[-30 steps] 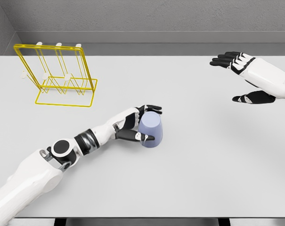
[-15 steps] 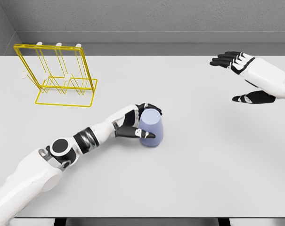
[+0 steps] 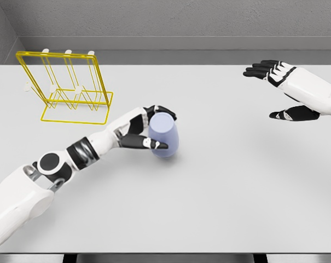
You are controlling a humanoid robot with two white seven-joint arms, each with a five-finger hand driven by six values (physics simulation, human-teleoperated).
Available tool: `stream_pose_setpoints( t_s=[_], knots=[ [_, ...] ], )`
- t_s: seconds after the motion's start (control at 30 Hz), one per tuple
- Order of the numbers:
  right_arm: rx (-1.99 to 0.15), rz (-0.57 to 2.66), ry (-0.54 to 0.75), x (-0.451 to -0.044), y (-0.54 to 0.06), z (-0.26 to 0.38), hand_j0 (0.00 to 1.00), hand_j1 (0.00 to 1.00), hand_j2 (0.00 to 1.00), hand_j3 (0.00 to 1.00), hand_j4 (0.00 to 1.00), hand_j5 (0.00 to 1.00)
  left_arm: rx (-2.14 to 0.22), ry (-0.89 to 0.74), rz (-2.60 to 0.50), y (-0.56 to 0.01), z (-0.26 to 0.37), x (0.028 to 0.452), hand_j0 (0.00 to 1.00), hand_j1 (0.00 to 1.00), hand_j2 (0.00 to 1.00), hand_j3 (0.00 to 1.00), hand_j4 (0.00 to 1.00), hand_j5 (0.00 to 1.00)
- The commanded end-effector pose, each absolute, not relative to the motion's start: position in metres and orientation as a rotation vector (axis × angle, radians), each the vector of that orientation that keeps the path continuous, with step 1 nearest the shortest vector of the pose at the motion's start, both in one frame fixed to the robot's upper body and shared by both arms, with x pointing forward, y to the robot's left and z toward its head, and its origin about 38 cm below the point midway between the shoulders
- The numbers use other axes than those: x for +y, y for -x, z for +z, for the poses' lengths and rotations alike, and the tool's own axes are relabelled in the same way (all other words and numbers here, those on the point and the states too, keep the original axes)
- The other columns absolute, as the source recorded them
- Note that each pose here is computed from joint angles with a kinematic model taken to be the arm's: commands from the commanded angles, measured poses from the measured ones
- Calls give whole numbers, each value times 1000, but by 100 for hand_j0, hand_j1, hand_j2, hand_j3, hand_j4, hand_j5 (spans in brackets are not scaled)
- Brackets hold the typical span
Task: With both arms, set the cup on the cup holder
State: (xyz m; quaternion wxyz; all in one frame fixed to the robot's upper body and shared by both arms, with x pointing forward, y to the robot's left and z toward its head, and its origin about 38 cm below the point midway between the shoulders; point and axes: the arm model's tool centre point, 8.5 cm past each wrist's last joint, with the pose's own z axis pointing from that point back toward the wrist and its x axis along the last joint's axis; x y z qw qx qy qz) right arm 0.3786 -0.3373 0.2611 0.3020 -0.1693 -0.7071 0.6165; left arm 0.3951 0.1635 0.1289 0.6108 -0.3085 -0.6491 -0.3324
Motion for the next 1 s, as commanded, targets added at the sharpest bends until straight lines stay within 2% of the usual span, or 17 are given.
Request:
stream_pose_setpoints(
  t_s=[0.0,0.97],
  knots=[
    [-1880,1629,445,-337,-378,262,100,100,100,100,100,100,-1514,693,-764,-398,136,174,59,59,59,59,59,59],
    [-1875,1625,445,-339,-379,261,100,100,100,100,100,100,-1673,512,-789,-410,211,250,61,61,61,61,61,61]
  ],
)
